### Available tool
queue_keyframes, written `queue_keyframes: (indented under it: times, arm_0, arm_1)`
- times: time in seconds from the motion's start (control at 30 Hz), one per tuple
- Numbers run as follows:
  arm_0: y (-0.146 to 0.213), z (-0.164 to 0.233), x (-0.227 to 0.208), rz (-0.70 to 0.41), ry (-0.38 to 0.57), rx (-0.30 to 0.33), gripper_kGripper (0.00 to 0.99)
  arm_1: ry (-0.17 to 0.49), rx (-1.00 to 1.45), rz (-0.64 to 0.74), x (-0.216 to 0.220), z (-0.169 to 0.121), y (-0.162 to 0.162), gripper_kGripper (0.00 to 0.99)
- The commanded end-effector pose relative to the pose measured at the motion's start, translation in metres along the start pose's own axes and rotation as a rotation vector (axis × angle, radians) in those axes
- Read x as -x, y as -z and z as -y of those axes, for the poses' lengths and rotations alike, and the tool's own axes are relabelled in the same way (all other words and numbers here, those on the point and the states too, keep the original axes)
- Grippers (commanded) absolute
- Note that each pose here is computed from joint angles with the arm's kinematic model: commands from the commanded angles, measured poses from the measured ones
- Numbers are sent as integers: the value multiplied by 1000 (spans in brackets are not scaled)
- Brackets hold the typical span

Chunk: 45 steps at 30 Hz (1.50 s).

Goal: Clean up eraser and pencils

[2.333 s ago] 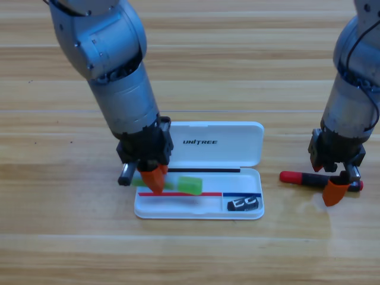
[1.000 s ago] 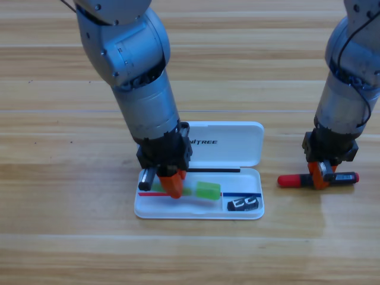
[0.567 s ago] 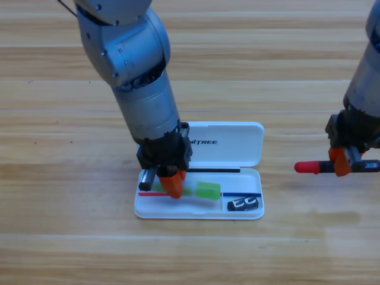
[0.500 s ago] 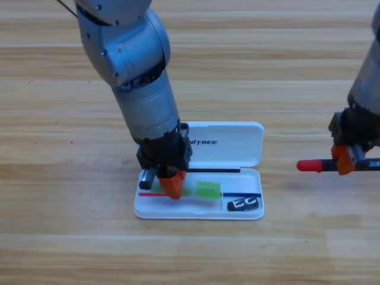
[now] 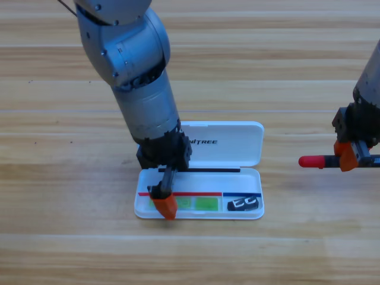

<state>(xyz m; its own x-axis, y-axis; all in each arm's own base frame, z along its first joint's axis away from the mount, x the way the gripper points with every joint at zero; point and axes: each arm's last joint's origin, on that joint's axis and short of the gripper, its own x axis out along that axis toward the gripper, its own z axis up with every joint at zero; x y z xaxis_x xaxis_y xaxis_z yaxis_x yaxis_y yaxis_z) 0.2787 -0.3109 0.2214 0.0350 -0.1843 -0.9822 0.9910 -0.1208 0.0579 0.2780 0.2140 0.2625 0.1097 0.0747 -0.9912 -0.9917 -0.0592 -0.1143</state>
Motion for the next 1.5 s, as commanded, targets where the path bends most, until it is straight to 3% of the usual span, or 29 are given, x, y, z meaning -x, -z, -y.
queue_keyframes:
  times: [0.03,0.37,0.63,0.93,1.07,1.5]
  arm_0:
    - [-2,7,-7,-23,20,-7,990]
    - [11,17,19,-8,39,-2,990]
    - [60,22,81,56,32,52,990]
    - [148,20,127,150,-23,216,990]
    - [185,6,125,207,-21,302,990]
    - [261,-23,110,431,-107,463,990]
  arm_1:
    - [-39,25,-15,-2,-13,-2,0]
    - [-66,85,9,8,-32,-30,0]
    - [-58,112,25,12,-38,-56,0]
    - [-54,120,34,-5,-22,-94,0]
    - [-46,133,46,-11,-15,-108,0]
    - [-76,185,88,-34,-14,-149,0]
